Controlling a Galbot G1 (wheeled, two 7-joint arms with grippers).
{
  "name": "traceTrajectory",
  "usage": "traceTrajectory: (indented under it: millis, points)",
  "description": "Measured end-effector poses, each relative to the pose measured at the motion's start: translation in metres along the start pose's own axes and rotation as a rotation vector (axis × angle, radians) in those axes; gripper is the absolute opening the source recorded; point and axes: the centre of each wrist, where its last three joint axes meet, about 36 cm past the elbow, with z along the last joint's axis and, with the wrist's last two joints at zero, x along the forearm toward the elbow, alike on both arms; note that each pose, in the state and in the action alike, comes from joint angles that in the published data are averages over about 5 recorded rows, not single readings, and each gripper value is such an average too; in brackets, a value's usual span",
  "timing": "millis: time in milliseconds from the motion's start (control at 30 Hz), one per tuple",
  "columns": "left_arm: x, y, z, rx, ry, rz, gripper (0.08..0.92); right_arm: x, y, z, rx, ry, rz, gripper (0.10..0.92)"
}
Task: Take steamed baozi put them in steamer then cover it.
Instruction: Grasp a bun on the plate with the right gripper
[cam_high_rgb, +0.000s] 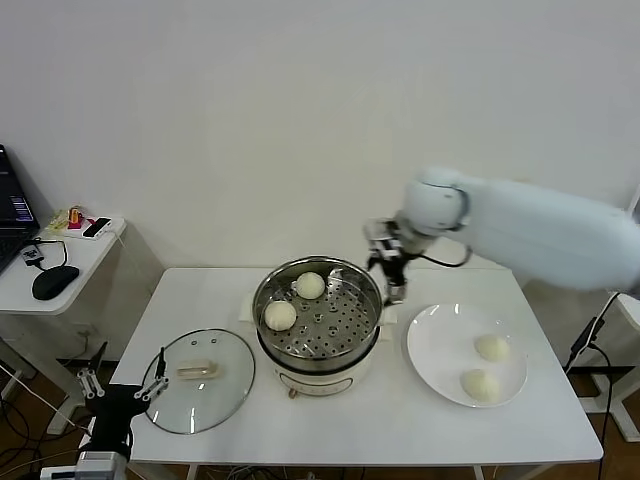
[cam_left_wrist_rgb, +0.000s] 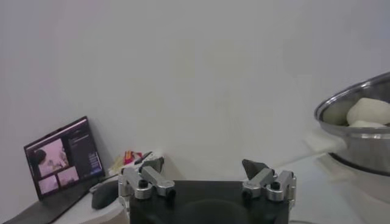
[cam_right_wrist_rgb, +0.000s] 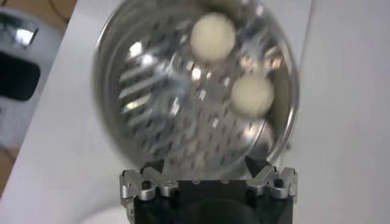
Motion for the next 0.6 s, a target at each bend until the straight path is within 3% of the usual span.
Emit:
traceTrajectory:
  millis: [300, 600]
  points:
    - [0.005, -0.003, 0.002, -0.006, 0.015, 0.006, 0.823, -0.025, 0.058, 0.073, -0.048, 0.044, -0.020, 0.823]
    - [0.010, -0.006, 0.004, -0.015, 0.027, 0.012, 0.823, -0.062, 0.108, 0.109, -0.083, 0.063, -0.081, 0.823]
